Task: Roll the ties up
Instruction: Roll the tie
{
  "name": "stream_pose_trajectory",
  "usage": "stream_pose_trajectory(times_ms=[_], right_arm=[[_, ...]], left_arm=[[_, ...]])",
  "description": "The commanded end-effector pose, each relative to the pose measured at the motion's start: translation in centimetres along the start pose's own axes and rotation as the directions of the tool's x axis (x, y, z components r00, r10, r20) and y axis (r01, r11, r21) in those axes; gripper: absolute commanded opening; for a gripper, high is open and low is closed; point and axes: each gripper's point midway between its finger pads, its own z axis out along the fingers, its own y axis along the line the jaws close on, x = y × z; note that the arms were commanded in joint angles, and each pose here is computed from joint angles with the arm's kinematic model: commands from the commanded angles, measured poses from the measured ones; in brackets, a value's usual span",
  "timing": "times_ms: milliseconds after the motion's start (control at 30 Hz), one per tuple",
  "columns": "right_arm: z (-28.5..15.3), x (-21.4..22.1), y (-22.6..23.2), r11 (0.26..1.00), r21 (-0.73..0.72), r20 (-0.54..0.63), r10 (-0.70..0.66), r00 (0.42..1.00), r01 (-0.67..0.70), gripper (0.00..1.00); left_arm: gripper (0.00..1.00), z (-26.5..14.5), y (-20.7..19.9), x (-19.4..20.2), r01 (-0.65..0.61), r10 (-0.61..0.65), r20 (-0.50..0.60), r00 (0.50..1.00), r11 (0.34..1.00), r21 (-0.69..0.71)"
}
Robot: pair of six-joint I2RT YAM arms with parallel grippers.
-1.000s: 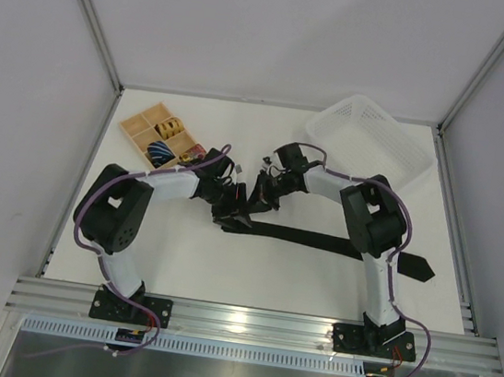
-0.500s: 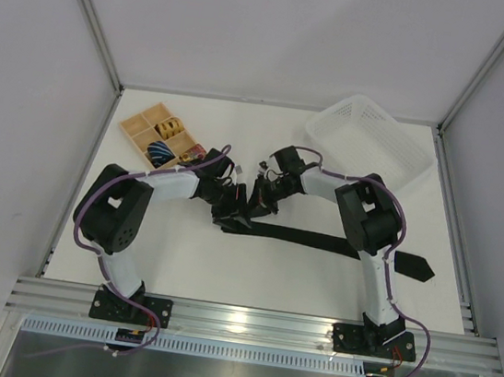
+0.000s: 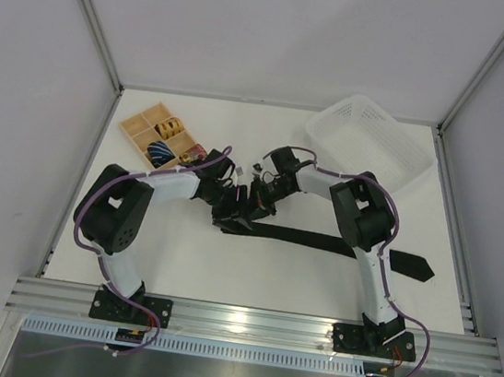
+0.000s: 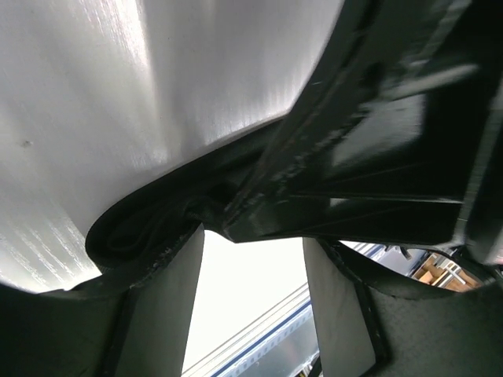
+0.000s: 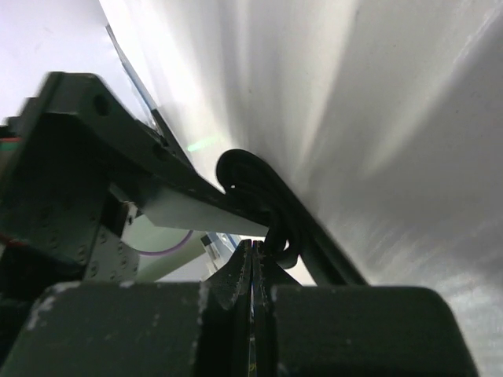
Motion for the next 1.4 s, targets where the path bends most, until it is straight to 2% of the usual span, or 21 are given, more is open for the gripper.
stream_pose_trajectory(times_ms=[0,233,533,667,800,900,933,1100,1233,1367], right_arm=[[1.3,2.9,2.0,0.998,-0.070,-0.131,-0.007,0.991,-0.002,0.00],[2.2,3.1,1.9,0.998,-0.061,-0.138,-0.016,0.990,0.008,0.00],[1.3,2.4,-1.7,0.999,0.046,-0.092,-0.013,0.996,0.018,0.00],[1.3,2.5,-3.0,0.998,0.063,-0.090,-0.023,0.996,0.029,0.00],[1.5,2.3,-3.8,0.996,0.076,-0.077,-0.036,0.996,0.042,0.00],[1.5,2.2,-4.1,0.995,0.085,-0.066,-0.051,0.997,0.057,0.00],[1.4,2.3,-4.3,0.994,0.089,-0.065,-0.050,0.997,0.055,0.00],[0.9,1.8,-4.6,0.993,0.102,-0.044,-0.062,0.997,0.067,0.00],[0.7,1.4,-4.7,0.991,0.112,-0.038,-0.076,0.996,0.080,0.00],[0.5,1.4,-4.6,0.989,0.114,-0.045,-0.086,0.995,0.091,0.00]], left_arm=[[0.61,-0.2,-0.4,-2.1,-0.043,0.044,0.083,0.996,0.999,-0.011],[0.61,0.0,-0.4,-2.2,-0.040,0.041,0.085,0.996,0.999,-0.008],[0.64,-0.6,-1.2,-2.3,-0.052,0.051,0.096,0.994,0.999,0.011],[0.69,-2.2,-2.9,-2.5,-0.081,0.075,0.106,0.992,0.995,0.061],[0.71,-4.4,-3.8,-2.7,-0.097,0.083,0.128,0.988,0.989,0.109],[0.69,-5.9,-3.0,-2.7,-0.082,0.063,0.134,0.989,0.987,0.141],[0.66,-6.3,-2.0,-3.1,-0.073,0.053,0.143,0.988,0.988,0.135],[0.62,-6.0,0.4,-2.7,-0.060,0.048,0.079,0.996,0.988,0.145],[0.68,-4.4,1.5,-1.8,-0.051,0.047,0.030,0.998,0.986,0.161],[0.69,-3.5,2.4,-1.4,-0.040,0.039,0.010,0.999,0.988,0.147]])
